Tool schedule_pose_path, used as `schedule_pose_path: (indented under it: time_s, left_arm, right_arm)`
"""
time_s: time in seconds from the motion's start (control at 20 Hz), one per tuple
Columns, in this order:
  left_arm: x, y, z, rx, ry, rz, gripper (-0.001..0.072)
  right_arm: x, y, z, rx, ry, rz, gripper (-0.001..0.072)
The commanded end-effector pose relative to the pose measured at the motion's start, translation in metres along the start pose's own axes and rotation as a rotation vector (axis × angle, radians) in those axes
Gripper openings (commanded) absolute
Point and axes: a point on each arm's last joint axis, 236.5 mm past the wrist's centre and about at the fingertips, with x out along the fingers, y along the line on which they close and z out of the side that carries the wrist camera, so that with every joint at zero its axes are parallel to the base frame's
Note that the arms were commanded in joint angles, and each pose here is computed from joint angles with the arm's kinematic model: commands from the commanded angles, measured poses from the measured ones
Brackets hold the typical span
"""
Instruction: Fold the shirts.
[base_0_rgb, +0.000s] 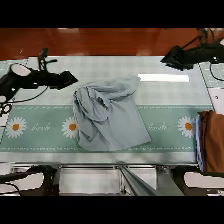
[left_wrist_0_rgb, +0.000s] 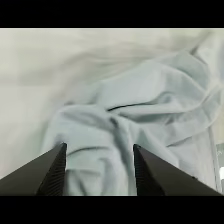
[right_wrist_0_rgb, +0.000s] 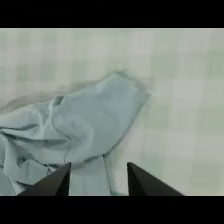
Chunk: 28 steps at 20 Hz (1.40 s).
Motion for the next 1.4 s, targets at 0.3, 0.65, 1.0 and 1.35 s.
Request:
schedule_pose_path:
  time_s: [0.3, 0.65, 1.0, 1.35]
  left_arm:
    - [-0.001, 0.021, -0.049, -0.231, 0.271, -0.124, 0.0508]
    - [0.059, 0.020, -0.035, -0.145, 0.306, -0.127, 0.0508]
    - [0.066, 0.007, -0.045, -0.020, 0.395, -0.101, 0.0034]
    - [0.055, 0.005, -0.049, -0.013, 0.436, -0.113, 0.0034]
  right_arm:
    - [0.015, -0.061, -0.223, 0.244, 0.204, 0.019, 0.0409]
    - [0.006, -0.035, -0.317, 0.296, 0.379, 0.103, 0.0408]
    - [0.027, -0.004, -0.371, 0.272, 0.536, 0.059, 0.0407]
    - [0.054, 0.013, -0.390, 0.287, 0.590, 0.043, 0.0407]
